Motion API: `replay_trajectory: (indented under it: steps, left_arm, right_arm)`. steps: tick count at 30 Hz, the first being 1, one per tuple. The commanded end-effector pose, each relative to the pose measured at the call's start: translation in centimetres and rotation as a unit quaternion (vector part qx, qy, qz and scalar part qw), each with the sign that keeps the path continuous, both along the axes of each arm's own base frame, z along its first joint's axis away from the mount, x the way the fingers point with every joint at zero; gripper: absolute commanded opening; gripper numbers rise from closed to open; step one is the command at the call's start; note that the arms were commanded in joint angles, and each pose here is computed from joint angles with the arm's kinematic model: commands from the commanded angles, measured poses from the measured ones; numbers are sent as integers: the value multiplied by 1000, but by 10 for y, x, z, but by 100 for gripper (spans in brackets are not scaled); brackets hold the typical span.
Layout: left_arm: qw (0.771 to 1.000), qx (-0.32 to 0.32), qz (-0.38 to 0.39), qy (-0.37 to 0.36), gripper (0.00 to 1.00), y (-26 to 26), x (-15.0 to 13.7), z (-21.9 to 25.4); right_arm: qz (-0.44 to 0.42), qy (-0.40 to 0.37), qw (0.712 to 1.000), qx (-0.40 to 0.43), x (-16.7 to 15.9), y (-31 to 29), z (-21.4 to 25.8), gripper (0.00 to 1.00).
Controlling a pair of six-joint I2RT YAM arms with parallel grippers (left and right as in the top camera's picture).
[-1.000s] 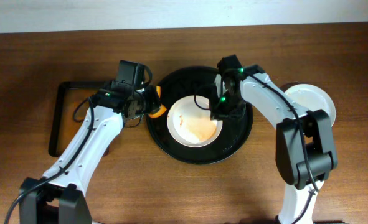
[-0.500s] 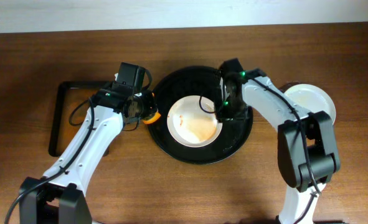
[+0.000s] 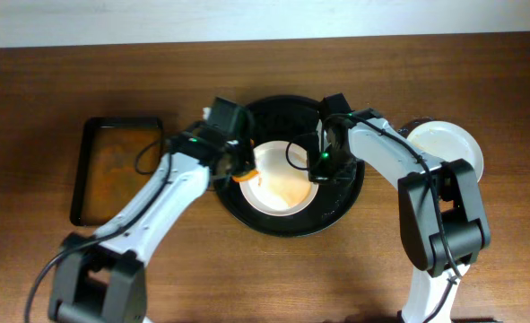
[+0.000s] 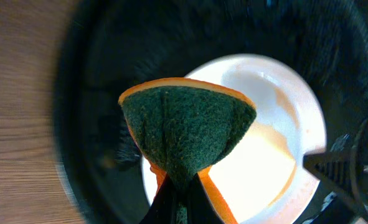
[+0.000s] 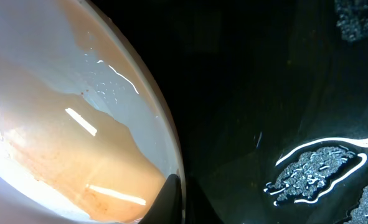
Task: Clean dirty plates on tray and stack at the side
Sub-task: 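Scrub the last plate with the sponge in the left gripper, then lift the last plate with the right gripper and stack it on the pile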
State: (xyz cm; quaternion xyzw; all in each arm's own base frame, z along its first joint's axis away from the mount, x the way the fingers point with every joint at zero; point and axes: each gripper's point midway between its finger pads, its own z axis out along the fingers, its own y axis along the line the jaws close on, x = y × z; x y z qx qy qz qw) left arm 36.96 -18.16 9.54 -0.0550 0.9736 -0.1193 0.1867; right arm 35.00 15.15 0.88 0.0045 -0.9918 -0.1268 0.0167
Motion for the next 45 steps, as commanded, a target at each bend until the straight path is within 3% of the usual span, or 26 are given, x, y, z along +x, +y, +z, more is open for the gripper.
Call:
replay_trajectory:
  steps: [1, 8, 13, 22, 31, 37, 38, 40, 41, 42, 43, 45]
  left_arm:
    - [999, 14, -33, 16, 0, -20, -5, -23]
    - [996, 38, -69, 31, 1, -51, -12, -67]
    - [991, 127, -36, 17, 1, -20, -1, -87]
    - [965, 261, 20, -1, 1, 41, 13, -64]
    - [963, 269, 24, -7, 1, 37, 26, -22]
    - [969, 247, 16, 14, 1, 31, 20, -22]
    - [972, 233, 14, 23, 1, 29, 19, -24]
    - [977, 210, 13, 36, 1, 27, 18, -27]
    - [979, 201, 16, 41, 1, 29, 18, -27]
    - [980, 194, 20, 45, 1, 32, 19, -28]
    - [981, 189, 22, 48, 1, 33, 19, -27]
    - [982, 183, 28, 50, 1, 37, 20, -25]
  right_arm:
    - [-2, 1, 1000, -2, -3, -2, 3, 4]
    - [-2, 1, 1000, -1, -3, -2, 3, 4]
    - [-2, 8, 1000, -4, -7, -3, 2, 4]
    - [-2, 12, 1000, -5, -8, -3, 2, 4]
    - [-4, 17, 999, -35, -12, -14, 0, 4]
    - [-4, 15, 999, -41, -11, -16, 0, 4]
    - [-4, 15, 999, -41, -11, -16, 0, 9]
    - [-4, 11, 999, -40, -9, -15, 0, 33]
    - [-4, 8, 999, -39, -8, -15, 0, 34]
    - [-4, 4, 999, -38, -5, -14, 0, 26]
    - [-4, 3, 999, -37, -5, -14, 0, 7]
    - [-4, 3, 999, -37, -5, -14, 0, 4]
